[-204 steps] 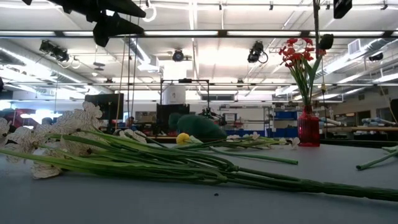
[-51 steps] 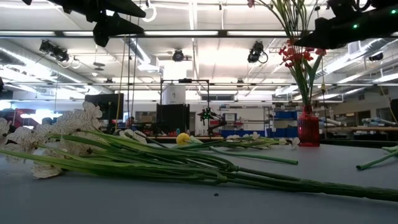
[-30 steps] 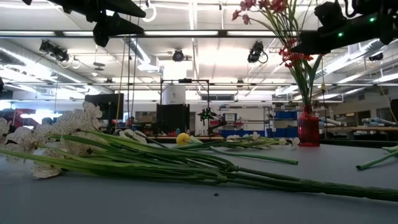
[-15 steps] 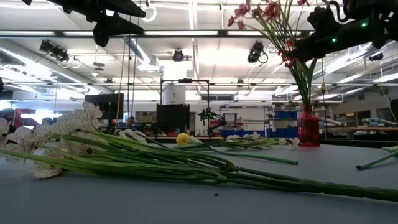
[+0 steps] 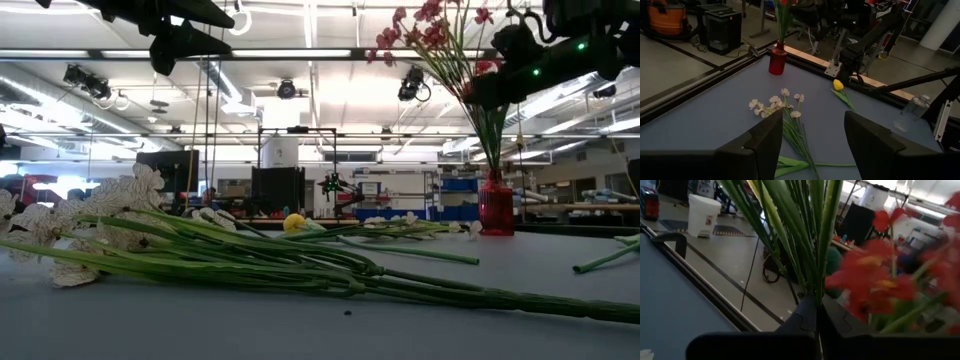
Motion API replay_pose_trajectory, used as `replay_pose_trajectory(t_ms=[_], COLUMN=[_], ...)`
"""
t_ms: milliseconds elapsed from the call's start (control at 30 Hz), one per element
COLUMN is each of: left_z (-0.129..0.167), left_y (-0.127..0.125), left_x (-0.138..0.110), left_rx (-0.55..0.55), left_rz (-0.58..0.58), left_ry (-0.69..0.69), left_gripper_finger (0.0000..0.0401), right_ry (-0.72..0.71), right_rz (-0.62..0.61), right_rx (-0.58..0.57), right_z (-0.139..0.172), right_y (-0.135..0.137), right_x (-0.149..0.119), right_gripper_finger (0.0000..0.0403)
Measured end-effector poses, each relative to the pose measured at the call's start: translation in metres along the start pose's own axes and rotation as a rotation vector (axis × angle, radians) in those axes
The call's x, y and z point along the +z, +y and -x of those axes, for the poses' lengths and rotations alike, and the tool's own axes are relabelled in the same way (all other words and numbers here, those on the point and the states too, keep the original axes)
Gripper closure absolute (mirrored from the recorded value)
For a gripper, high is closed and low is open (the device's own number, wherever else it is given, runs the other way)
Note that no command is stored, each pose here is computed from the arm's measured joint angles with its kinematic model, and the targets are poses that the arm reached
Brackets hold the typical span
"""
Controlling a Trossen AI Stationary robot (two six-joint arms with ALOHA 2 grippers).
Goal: Sort flowers into vase by color
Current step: Put the red flowers into the red glass vase
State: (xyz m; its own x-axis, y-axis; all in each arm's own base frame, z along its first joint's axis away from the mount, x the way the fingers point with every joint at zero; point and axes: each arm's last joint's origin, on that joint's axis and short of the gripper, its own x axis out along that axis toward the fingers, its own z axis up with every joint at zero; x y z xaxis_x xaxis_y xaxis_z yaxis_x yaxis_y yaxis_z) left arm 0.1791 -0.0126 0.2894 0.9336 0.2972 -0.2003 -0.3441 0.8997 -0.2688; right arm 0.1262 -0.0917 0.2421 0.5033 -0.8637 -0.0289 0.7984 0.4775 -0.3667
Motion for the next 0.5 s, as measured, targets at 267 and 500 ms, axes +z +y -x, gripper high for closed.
replay_pose_trajectory(t_ms=[267, 500], left_z=[0.000, 0.000], left_y=[0.000, 0.000], left_x=[0.000, 0.000], left_rx=[0.000, 0.000], left_rz=[0.000, 0.000], left_ry=[0.000, 0.001], left_gripper_finger=[0.0184, 0.0184], right_ry=[0.058, 0.088], right_rz=[-0.053, -0.149], right_rx=[-0.018, -0.081], right_z=[-0.009, -0.014], right_y=[0.001, -0.003], right_x=[-0.008, -0.012], right_gripper_finger=[0.0393, 0.0393])
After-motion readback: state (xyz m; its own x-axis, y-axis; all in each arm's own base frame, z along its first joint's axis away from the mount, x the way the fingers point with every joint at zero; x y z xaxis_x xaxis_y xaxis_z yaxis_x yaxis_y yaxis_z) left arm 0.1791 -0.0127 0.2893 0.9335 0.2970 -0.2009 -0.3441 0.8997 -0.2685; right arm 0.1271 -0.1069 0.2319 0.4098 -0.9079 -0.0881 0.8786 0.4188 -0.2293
